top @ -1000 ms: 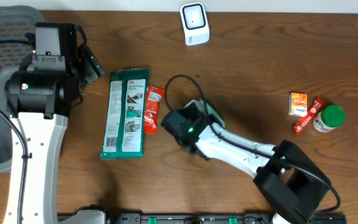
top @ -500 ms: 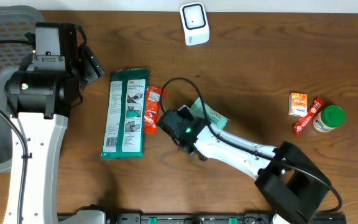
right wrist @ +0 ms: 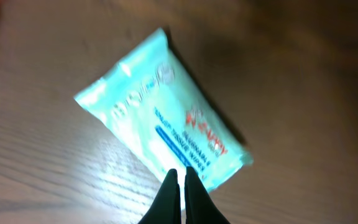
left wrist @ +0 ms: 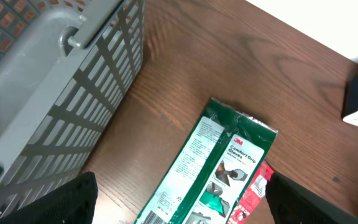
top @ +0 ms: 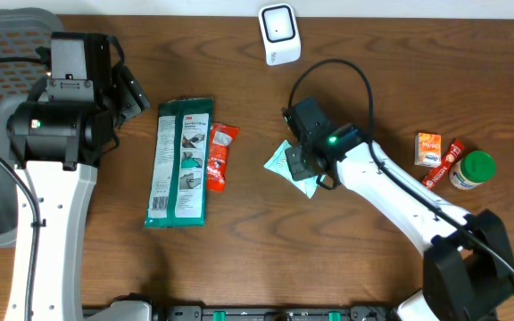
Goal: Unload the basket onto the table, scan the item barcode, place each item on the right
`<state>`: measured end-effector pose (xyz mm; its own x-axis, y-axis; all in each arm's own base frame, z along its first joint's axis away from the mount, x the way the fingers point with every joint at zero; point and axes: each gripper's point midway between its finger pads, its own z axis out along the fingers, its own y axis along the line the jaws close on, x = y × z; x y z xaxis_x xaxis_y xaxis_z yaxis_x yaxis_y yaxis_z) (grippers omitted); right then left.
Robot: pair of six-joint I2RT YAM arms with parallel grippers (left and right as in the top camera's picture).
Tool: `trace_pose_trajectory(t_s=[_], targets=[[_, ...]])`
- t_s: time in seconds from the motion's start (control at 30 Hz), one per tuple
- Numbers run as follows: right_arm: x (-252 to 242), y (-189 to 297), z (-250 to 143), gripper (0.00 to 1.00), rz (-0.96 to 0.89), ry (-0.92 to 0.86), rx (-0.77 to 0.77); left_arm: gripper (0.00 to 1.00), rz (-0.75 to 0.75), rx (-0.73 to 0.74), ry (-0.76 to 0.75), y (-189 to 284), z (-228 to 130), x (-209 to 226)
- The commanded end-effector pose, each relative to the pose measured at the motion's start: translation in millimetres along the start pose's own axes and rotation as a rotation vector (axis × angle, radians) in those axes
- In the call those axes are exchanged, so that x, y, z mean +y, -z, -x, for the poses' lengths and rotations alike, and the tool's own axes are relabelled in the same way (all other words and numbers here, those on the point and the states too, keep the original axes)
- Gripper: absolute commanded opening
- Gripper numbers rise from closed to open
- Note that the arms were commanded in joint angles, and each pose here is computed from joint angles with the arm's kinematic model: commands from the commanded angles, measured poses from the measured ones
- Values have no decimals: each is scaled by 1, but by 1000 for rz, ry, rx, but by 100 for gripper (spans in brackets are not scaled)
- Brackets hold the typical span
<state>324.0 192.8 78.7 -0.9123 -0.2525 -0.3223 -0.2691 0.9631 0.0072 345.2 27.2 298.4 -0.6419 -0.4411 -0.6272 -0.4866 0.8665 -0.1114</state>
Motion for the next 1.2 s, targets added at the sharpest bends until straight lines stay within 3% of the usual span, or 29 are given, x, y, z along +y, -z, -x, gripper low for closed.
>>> trace_pose_trajectory(t_s=[0.0,0.33,0.57,0.77,1.17], targets=[[9,-29,-32,1,42,-25,110,87,9,-15,4,2,5,2],[12,-57,-61,1,34,-36,161,87,9,-15,4,2,5,2],[28,-8,-13,4,131,23,43,87,9,-15,4,2,5,2],[12,11,10,9,93,-13,-41,87,9,-15,4,2,5,2],[-7,-36,-39,9,17,-16,122,87,9,-15,4,2,5,2]])
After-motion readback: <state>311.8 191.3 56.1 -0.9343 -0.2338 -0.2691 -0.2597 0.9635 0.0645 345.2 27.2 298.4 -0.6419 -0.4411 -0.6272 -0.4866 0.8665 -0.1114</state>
